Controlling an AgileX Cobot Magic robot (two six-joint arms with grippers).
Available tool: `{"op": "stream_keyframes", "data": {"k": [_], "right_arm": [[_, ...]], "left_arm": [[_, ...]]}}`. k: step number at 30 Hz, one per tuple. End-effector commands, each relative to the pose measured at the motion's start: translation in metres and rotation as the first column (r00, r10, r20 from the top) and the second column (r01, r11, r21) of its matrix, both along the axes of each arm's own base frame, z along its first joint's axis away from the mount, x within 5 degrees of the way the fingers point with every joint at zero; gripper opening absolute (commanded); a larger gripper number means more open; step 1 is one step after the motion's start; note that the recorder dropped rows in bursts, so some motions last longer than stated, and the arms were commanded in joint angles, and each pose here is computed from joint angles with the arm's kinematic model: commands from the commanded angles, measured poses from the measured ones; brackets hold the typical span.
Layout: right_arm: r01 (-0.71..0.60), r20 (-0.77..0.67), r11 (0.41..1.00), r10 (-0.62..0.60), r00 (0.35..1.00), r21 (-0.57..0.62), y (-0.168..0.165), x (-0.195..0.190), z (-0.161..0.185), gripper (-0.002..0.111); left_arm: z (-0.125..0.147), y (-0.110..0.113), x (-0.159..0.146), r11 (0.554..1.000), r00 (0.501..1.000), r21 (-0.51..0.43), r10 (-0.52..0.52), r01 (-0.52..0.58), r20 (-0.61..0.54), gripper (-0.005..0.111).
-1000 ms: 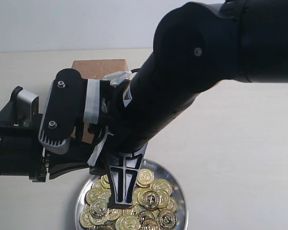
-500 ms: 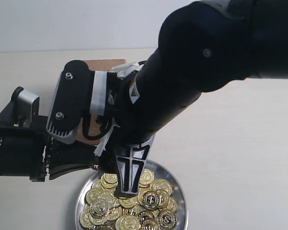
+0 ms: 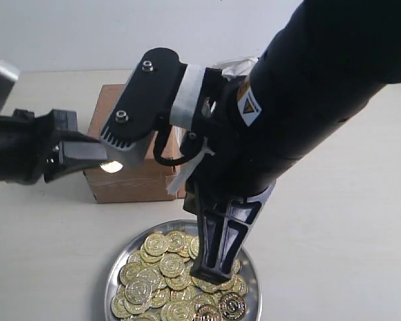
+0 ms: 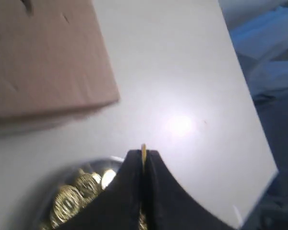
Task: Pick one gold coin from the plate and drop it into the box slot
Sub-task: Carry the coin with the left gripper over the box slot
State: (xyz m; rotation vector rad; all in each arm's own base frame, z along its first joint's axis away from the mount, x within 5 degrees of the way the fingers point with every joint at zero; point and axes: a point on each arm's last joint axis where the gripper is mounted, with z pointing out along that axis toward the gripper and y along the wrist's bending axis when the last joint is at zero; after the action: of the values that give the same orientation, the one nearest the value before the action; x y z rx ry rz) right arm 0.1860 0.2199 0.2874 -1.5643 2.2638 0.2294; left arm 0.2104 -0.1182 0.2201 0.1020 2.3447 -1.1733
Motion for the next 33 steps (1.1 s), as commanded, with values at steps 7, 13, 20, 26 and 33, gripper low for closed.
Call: {"op": "stream_keyframes", "data": {"k": [7,13,20,26,33], "right_arm": [[0.048,-0.049,0.995,-0.043,0.998,0.091,0.005,-0.005,0.006,0.000],[0.048,-0.048,0.995,-0.043,0.998,0.091,0.005,-0.005,0.007,0.000],[0.049,-0.040,0.994,-0.045,0.998,0.101,0.005,-0.004,0.007,0.000],[0.050,-0.042,0.993,-0.046,0.998,0.103,0.005,-0.004,0.007,0.000],[0.050,-0.046,0.994,-0.045,0.998,0.101,0.005,-0.004,0.007,0.000]], "left_arm": [[0.038,-0.014,0.040,0.961,0.954,0.194,0.141,-0.196,0.266,0.000],[0.031,-0.038,0.051,0.895,0.902,0.290,0.220,-0.338,0.372,0.000],[0.019,-0.073,0.070,0.801,0.841,0.332,0.355,-0.499,0.408,0.000],[0.009,-0.107,0.088,0.679,0.817,0.494,0.293,-0.543,0.496,0.000],[-0.010,-0.111,0.094,0.649,0.827,0.537,0.286,-0.539,0.484,0.000]]}}
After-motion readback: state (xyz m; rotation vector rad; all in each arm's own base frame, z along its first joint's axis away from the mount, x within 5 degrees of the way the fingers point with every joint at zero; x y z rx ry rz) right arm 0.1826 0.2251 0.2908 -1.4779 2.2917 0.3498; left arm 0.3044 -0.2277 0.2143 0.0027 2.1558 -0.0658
